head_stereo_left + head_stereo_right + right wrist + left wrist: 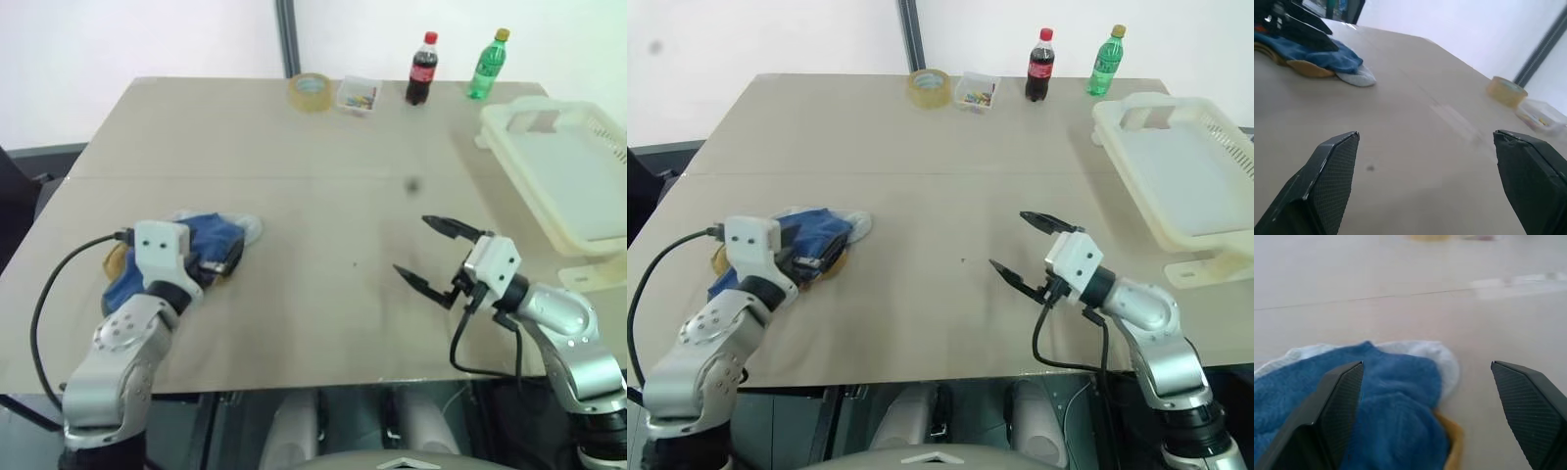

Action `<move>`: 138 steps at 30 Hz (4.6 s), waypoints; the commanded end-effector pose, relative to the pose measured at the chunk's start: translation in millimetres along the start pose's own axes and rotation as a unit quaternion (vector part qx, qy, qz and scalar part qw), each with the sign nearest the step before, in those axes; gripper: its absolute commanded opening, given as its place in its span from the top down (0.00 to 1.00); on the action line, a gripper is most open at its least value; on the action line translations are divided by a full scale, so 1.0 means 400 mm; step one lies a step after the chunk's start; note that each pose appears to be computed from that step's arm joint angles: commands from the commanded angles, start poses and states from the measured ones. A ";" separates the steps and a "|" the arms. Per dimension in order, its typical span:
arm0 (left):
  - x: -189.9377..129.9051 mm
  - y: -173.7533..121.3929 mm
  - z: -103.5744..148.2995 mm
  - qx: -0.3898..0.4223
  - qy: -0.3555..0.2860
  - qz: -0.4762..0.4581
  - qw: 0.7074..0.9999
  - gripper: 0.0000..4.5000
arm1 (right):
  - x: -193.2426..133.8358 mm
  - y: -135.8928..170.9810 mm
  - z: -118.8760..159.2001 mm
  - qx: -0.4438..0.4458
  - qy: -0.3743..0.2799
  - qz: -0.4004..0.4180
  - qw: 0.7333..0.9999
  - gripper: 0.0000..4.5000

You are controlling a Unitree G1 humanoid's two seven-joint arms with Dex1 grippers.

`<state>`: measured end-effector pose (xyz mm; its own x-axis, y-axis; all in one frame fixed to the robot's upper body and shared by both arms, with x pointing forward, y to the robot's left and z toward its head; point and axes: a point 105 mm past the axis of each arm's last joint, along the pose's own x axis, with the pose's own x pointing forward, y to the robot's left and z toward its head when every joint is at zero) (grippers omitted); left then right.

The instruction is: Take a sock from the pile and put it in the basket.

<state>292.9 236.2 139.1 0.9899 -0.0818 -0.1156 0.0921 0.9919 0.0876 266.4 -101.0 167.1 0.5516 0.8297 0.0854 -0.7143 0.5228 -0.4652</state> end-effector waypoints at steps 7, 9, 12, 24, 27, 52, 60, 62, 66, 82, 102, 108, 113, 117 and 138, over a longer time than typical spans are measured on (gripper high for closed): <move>0.008 0.001 -0.027 0.040 0.053 0.044 0.997 0.01 | 0.011 -0.008 0.023 -0.012 -0.013 0.003 1.000 0.00; 0.004 -0.005 -0.022 0.040 0.045 0.040 0.997 0.01 | 0.009 -0.008 0.021 -0.012 -0.009 0.001 1.000 0.00; -0.003 -0.014 -0.018 0.045 0.040 0.032 0.998 0.19 | 0.009 -0.009 0.020 -0.010 -0.006 -0.003 1.000 0.00; -0.024 -0.023 -0.009 0.049 0.023 0.026 0.998 0.98 | 0.013 -0.002 0.009 -0.007 0.003 0.002 1.000 0.00; -0.027 -0.019 -0.008 0.048 0.019 0.029 0.998 0.98 | 0.014 -0.001 0.008 -0.006 0.003 0.003 1.000 0.00; -0.028 0.013 -0.067 0.057 0.071 0.062 0.994 0.99 | 0.013 0.025 0.050 -0.011 -0.060 0.052 0.997 0.00; -0.027 0.014 -0.069 0.053 0.067 0.059 0.995 0.99 | 0.016 0.039 0.066 0.004 -0.080 0.089 0.993 0.00; -0.026 0.012 -0.071 0.050 0.067 0.056 0.995 0.99 | 0.017 0.044 0.071 0.012 -0.086 0.104 0.991 0.00; -0.023 0.010 -0.070 0.048 0.065 0.052 0.995 0.99 | 0.019 0.051 0.092 0.026 -0.109 0.134 0.985 0.00; -0.022 -0.008 -0.066 0.039 0.063 0.040 0.996 0.99 | 0.044 0.058 0.120 0.044 -0.125 0.170 0.977 0.00; 0.004 -0.008 -0.046 0.049 0.051 0.030 0.997 0.99 | 0.090 0.068 0.114 0.064 -0.130 0.178 0.973 0.00; 0.003 -0.006 -0.041 0.054 0.049 0.032 0.997 0.99 | 0.075 0.057 0.113 0.075 -0.132 0.241 0.959 0.00; 0.003 -0.003 -0.037 0.053 0.047 0.036 0.997 0.99 | 0.076 0.047 0.110 0.075 -0.136 0.254 0.955 0.00; 0.010 -0.018 -0.022 0.045 0.036 0.017 0.998 0.99 | 0.079 0.040 0.104 0.068 -0.130 0.249 0.957 0.00; 0.079 -0.402 0.038 -0.072 0.041 -0.318 0.944 0.99 | 0.003 -0.019 0.066 0.062 -0.061 0.146 0.985 0.00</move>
<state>310.8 95.0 131.9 0.7825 -0.5914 -0.1949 0.5769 0.8063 -0.1303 261.3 -91.2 183.0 0.2308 0.9715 0.0535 -0.9098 0.2349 -0.3420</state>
